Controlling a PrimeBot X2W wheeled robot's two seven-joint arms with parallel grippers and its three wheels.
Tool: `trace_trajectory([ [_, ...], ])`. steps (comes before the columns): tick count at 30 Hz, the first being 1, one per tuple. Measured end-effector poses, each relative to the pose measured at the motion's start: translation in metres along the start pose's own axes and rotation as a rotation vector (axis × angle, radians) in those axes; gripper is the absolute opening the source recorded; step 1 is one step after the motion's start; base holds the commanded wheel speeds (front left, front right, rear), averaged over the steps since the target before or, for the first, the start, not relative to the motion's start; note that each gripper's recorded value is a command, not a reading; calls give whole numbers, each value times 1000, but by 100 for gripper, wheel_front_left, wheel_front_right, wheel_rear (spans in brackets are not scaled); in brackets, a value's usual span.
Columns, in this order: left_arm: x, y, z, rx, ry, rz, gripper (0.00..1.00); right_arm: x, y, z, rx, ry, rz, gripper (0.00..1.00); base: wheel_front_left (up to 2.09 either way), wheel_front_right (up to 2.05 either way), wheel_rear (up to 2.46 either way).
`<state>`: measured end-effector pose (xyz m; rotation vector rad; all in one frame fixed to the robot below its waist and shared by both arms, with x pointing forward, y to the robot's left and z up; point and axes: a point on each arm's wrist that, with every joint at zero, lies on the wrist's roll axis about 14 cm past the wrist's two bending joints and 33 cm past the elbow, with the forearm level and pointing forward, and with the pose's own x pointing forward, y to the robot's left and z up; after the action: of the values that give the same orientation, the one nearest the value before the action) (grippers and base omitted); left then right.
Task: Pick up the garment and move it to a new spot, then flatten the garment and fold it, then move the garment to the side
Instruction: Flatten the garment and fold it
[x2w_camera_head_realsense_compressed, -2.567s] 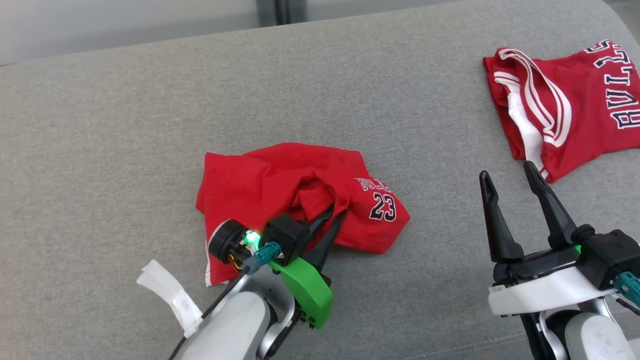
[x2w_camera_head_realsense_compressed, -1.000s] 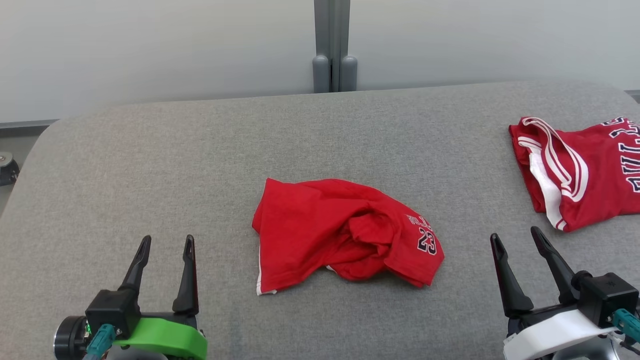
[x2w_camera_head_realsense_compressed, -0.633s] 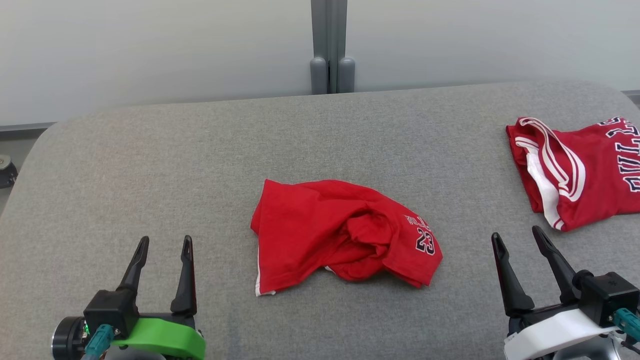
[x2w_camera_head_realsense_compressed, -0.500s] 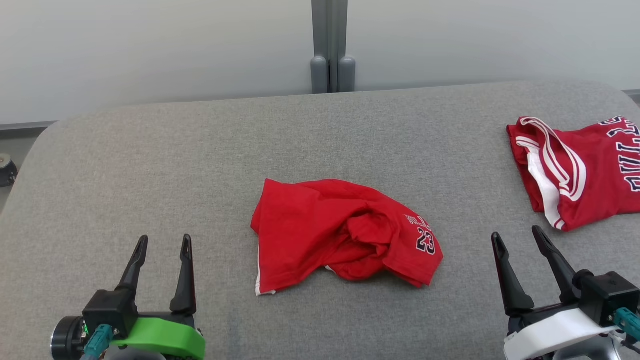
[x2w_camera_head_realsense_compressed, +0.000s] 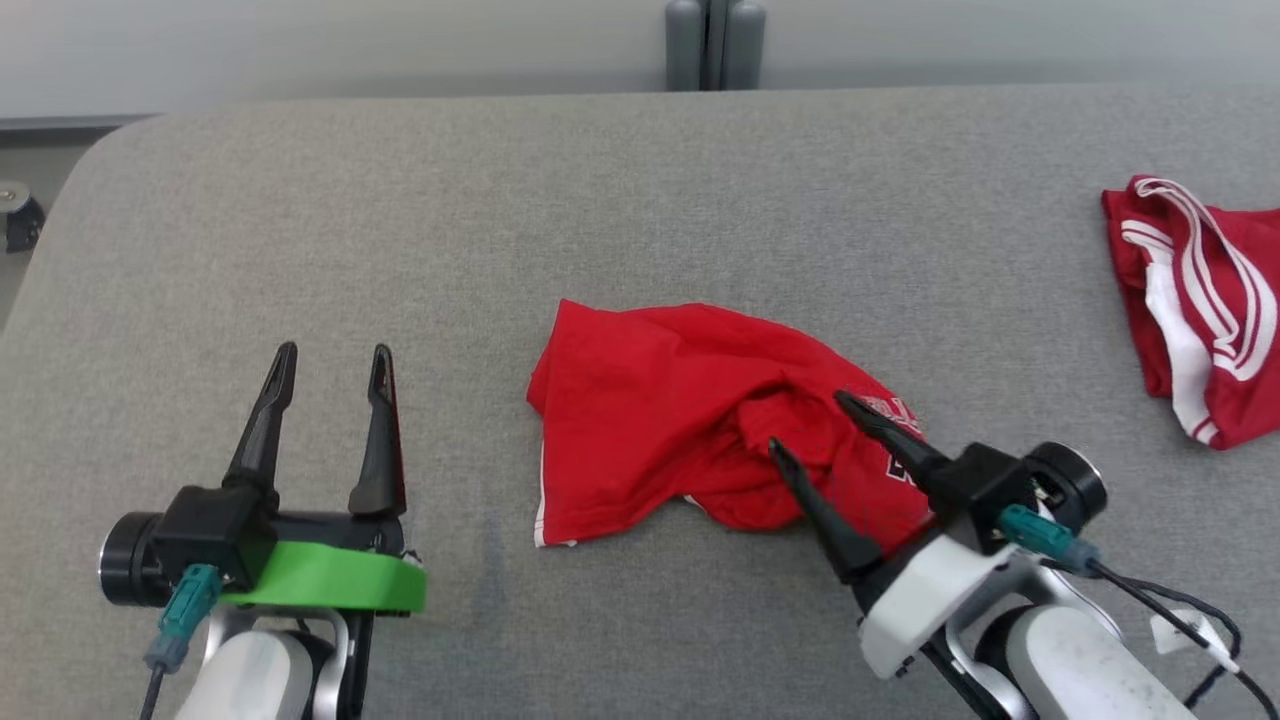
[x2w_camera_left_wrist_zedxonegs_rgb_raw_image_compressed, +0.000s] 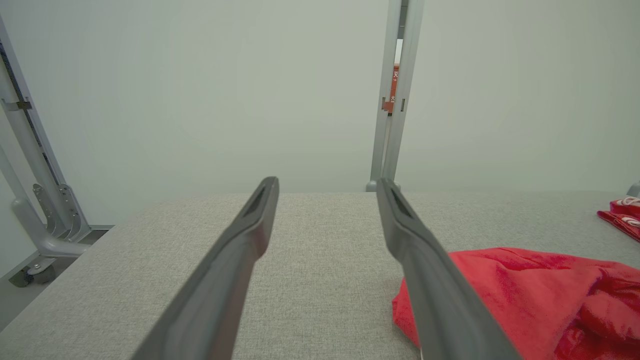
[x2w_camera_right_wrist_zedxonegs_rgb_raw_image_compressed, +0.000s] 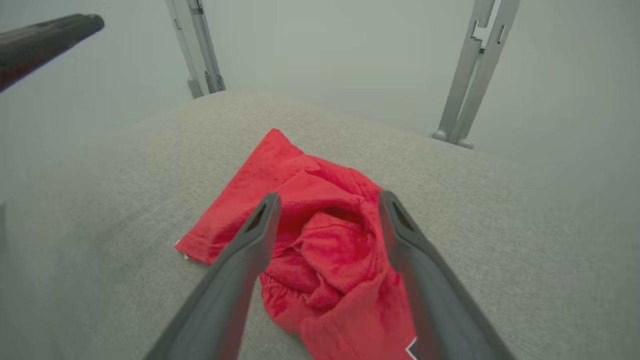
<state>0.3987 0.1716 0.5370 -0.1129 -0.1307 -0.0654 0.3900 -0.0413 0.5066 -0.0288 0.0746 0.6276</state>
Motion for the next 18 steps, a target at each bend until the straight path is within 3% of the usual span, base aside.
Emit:
trace_trajectory([
  [9,17,17,-16,3,25,44,100,54,94,-58,-13,184,403,100,0,0,0],
  [15,17,32,-31,19,61,89,100,63,111,-125,-106,432,529,100,0,0,0],
  [16,17,33,-32,21,65,93,100,66,113,-128,-100,441,539,67,0,0,0],
  [18,17,36,-35,24,70,102,100,71,118,-129,-94,448,555,23,0,0,0],
])
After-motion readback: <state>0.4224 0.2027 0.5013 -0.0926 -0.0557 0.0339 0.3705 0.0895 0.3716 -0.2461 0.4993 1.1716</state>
